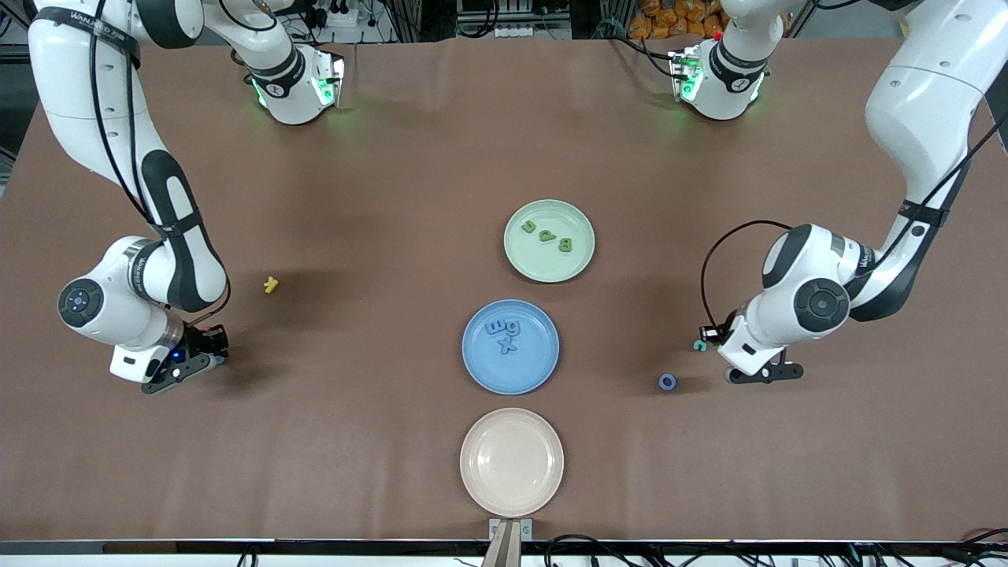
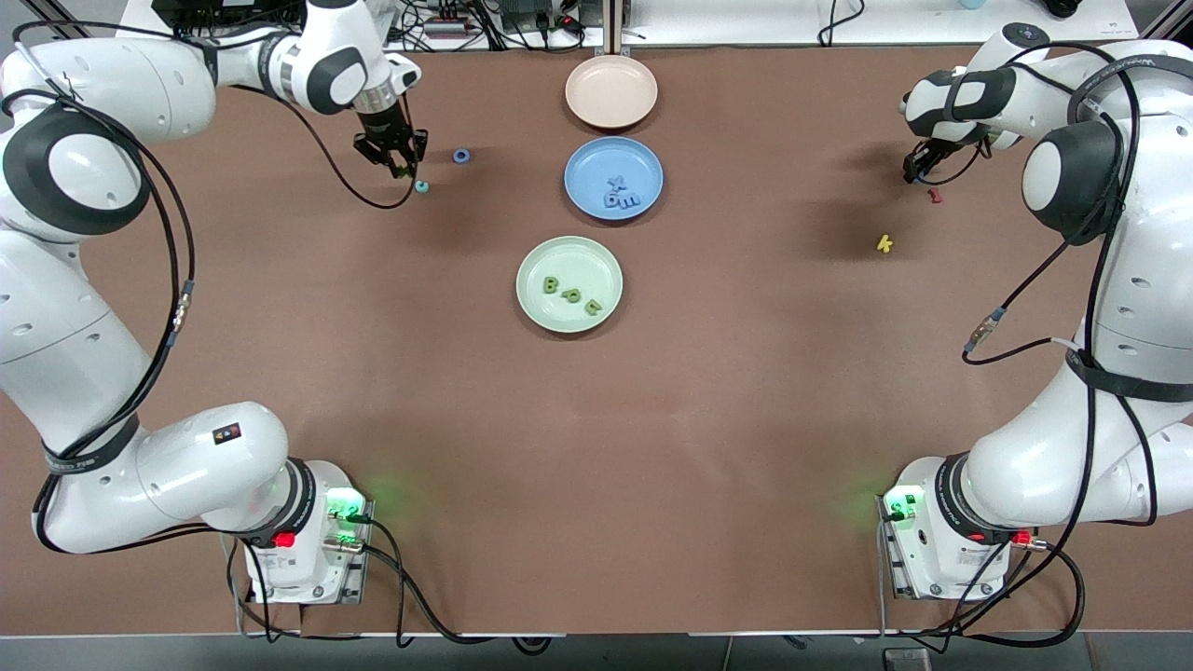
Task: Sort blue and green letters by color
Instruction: 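Carry green n to the green plate while the right gripper lifts blue letter, then release green n on the green plate while the right gripper carries blue letter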
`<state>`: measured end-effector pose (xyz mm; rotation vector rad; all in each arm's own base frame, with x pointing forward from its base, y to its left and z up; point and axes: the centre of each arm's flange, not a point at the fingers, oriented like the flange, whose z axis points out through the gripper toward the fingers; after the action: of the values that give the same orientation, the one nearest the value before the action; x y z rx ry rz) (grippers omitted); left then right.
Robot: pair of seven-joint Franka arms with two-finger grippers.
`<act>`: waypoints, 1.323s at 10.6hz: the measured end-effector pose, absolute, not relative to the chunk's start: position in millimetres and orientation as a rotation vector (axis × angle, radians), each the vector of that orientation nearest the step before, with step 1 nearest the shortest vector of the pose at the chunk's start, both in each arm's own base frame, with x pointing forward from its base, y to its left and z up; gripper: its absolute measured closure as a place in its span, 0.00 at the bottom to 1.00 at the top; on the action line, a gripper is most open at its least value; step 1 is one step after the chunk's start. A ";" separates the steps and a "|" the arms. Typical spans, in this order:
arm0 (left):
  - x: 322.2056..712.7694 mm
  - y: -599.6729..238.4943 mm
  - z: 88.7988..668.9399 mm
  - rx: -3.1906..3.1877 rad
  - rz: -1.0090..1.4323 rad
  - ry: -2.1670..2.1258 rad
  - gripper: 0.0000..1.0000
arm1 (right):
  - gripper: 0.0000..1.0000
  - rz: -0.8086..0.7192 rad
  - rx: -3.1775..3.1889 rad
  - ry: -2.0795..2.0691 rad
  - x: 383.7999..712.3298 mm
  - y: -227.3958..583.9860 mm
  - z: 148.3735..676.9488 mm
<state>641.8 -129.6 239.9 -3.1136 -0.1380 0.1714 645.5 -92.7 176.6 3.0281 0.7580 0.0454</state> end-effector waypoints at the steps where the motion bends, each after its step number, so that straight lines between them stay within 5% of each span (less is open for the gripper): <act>1: 636.3 -148.3 247.6 -3.114 0.186 -0.190 0.67 | 0.64 0.047 3.030 0.756 645.5 -92.6 176.6; 6: 581.9 -295.4 274.3 -3.126 0.186 -0.371 0.67 | 0.64 0.037 3.093 0.602 655.6 -74.9 188.4; 14: 459.6 -432.1 254.9 -2.976 0.349 -0.346 0.67 | 0.64 0.169 3.300 -0.193 689.7 138.5 244.2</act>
<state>459.6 -432.1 254.9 -2.9764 -0.3465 0.3493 689.7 138.5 244.2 3.3002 -0.1926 0.1694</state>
